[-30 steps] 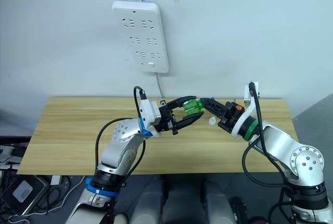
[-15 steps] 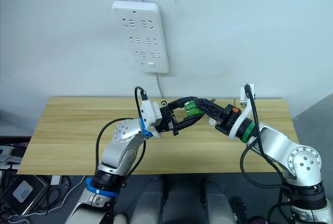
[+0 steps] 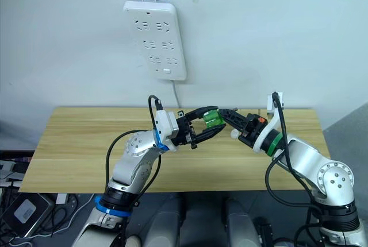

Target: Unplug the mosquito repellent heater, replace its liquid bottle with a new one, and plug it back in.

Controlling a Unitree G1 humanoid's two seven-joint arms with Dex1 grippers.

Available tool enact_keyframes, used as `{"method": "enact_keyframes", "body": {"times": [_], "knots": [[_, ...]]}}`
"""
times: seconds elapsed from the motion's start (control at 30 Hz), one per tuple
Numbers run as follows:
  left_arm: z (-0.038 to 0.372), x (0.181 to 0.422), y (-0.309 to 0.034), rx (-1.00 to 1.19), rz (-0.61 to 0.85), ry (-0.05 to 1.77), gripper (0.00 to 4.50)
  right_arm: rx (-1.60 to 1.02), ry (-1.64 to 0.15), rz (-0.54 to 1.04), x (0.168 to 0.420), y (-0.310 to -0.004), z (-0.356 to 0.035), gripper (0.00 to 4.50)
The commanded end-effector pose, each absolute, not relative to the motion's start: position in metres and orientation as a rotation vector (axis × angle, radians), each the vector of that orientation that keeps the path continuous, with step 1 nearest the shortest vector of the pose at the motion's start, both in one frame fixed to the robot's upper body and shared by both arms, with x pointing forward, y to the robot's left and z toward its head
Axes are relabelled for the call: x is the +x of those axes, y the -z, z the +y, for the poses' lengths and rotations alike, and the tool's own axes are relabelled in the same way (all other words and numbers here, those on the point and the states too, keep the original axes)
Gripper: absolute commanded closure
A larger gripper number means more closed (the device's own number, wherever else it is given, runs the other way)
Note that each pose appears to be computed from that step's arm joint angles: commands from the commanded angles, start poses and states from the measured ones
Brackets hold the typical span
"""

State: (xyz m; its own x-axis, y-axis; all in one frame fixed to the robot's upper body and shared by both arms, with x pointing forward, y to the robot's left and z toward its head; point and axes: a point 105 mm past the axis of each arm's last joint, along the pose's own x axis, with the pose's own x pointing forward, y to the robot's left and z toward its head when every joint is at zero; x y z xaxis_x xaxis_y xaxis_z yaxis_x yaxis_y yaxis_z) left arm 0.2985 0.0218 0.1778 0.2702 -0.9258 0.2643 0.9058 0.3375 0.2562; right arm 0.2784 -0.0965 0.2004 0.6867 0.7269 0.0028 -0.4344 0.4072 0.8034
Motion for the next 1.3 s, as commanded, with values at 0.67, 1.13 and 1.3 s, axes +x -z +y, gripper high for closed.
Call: {"method": "enact_keyframes", "body": {"times": [0.67, 1.13, 1.3], "knots": [[0.026, 0.297, -0.191, 0.071, -0.441, 1.226, 0.00, 0.916, -0.746, 0.321, 0.277, -0.210, -0.109, 3.68], [0.022, 0.295, -0.190, 0.068, -0.432, 1.243, 0.84, 0.906, -0.779, 0.324, 0.272, -0.210, -0.104, 3.68], [0.022, 0.294, -0.189, 0.065, -0.430, 1.246, 2.26, 0.898, -0.798, 0.328, 0.270, -0.211, -0.100, 3.68]]}}
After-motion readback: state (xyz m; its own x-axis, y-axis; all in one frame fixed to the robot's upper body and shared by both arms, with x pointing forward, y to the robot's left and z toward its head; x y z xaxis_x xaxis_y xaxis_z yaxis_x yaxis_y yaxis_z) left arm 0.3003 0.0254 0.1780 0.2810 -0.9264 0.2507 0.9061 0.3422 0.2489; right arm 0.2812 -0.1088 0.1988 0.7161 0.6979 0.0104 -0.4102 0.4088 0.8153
